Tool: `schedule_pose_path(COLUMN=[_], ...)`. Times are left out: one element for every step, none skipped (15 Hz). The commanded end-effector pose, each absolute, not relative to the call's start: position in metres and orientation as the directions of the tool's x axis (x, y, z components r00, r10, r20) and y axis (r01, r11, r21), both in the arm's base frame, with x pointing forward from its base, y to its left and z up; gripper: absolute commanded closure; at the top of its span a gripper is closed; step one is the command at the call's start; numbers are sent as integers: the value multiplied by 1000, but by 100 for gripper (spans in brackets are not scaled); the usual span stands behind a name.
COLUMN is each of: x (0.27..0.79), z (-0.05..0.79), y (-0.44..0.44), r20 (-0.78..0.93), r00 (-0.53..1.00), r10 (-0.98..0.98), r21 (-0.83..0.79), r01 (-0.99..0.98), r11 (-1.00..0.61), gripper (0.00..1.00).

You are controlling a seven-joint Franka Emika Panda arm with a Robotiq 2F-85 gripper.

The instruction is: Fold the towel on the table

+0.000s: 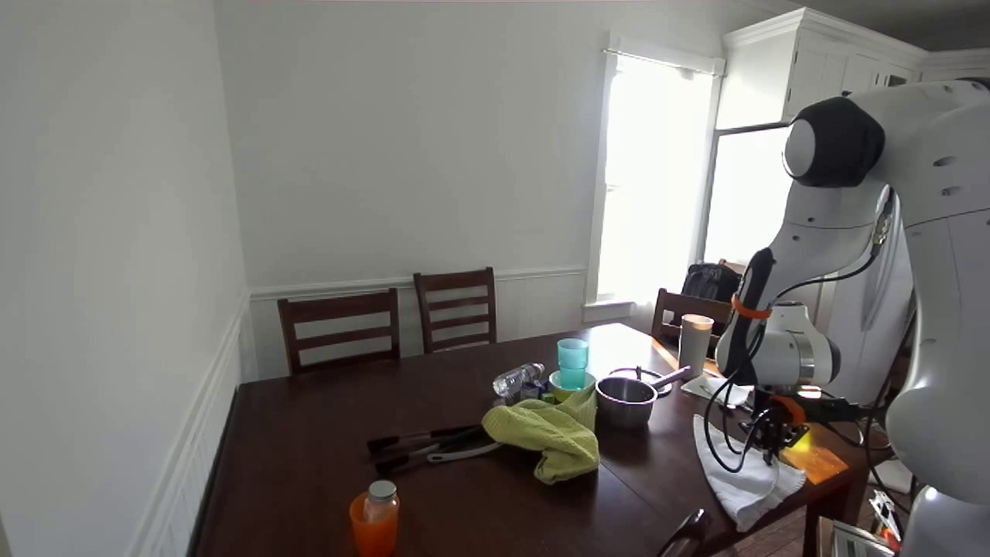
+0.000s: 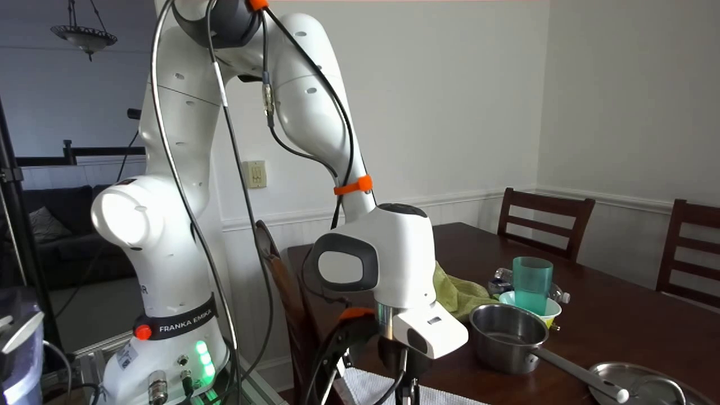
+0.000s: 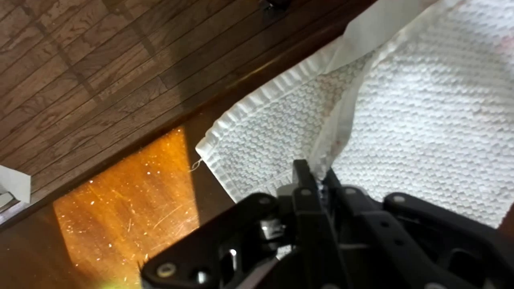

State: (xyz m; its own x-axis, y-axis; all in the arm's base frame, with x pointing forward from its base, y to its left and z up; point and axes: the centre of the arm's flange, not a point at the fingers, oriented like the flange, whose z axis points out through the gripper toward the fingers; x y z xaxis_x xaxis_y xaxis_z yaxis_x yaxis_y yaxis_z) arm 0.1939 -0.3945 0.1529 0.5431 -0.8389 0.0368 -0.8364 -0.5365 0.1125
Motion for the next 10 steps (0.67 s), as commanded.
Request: schedule_pose_path(x=[175, 172, 170, 169, 168, 168, 169, 168, 168, 168], z=[149, 148, 148, 147, 147, 149, 151, 154, 157, 159], y=[-401, -402, -404, -405, -406, -407, -408, -409, -411, -412], r20=[54, 56, 56, 57, 62, 74, 83, 93, 100, 106], r00=[571, 572, 574, 575, 562, 549, 539, 532, 526, 519], r10=[-819, -819, -817, -816, -825, -832, -838, -841, -845, -848], r21=[131, 137, 136, 141, 148, 133, 121, 109, 99, 93], r01=[-817, -817, -815, -814, -823, -833, -840, -845, -850, -855], r11=[-561, -561, -563, -564, -549, -538, -528, -523, -517, -511], gripper=[98, 98, 98, 98, 98, 98, 98, 98, 98, 98])
